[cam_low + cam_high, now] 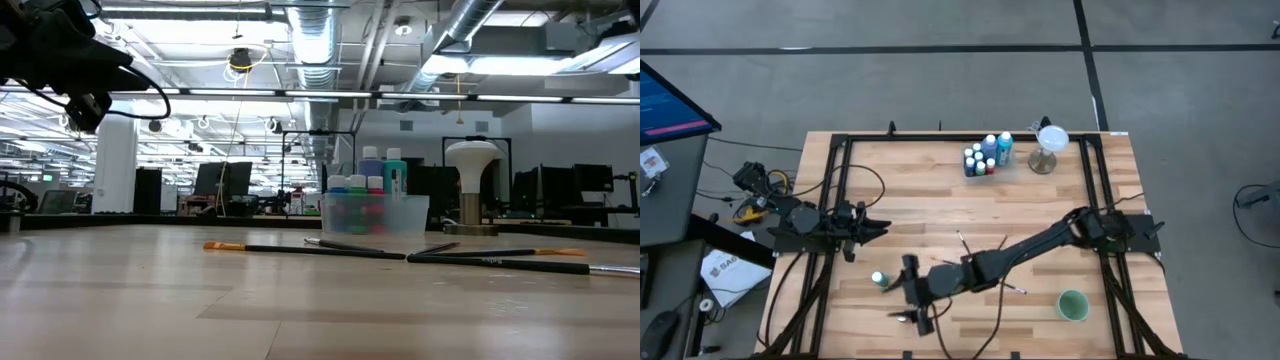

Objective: Pick & Place Paint Supplies
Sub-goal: Put the red paint bottle into the transparent bin

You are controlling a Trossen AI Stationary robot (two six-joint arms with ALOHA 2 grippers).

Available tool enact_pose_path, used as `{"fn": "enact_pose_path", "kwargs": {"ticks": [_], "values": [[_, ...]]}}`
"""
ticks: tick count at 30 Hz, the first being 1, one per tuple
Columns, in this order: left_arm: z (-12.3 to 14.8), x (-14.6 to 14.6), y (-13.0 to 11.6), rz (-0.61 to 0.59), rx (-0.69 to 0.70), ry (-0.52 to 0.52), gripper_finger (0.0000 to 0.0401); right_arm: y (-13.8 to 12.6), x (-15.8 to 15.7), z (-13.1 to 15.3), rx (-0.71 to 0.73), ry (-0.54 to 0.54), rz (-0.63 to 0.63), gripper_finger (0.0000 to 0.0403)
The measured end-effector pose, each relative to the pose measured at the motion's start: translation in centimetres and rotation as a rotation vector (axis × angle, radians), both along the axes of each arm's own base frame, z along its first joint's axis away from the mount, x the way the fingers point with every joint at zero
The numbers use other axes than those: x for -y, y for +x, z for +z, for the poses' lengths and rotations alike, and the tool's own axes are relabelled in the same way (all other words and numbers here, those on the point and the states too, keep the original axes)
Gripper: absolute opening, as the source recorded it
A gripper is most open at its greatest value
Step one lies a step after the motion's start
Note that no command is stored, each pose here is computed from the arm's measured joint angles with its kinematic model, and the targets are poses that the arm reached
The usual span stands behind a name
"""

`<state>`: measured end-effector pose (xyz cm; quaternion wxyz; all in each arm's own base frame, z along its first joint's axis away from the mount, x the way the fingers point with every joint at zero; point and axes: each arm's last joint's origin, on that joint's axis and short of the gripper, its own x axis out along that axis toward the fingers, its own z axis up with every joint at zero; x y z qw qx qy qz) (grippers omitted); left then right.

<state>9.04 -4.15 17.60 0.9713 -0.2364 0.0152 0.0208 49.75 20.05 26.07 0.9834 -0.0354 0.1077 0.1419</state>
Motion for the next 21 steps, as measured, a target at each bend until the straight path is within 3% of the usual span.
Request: {"fn": "enact_pose_path", "kwargs": {"ticks": [10,16,21], "values": [[0.0,0.0,0.0,-0.001,0.001,-0.001,0.0002,0.7,-3.7,-4.7,-0.091,-0.012,0.081,0.0247],[0.0,0.0,0.0,-0.001,0.002,-0.001,0.0002,0.9,-3.7,-7.0,-0.178,-0.05,0.076,0.0248],[0.0,0.0,0.0,-0.001,0.003,-0.002,0.0002,1.1,-3.2,-7.3,-0.192,-0.056,0.065,0.0248]]}}
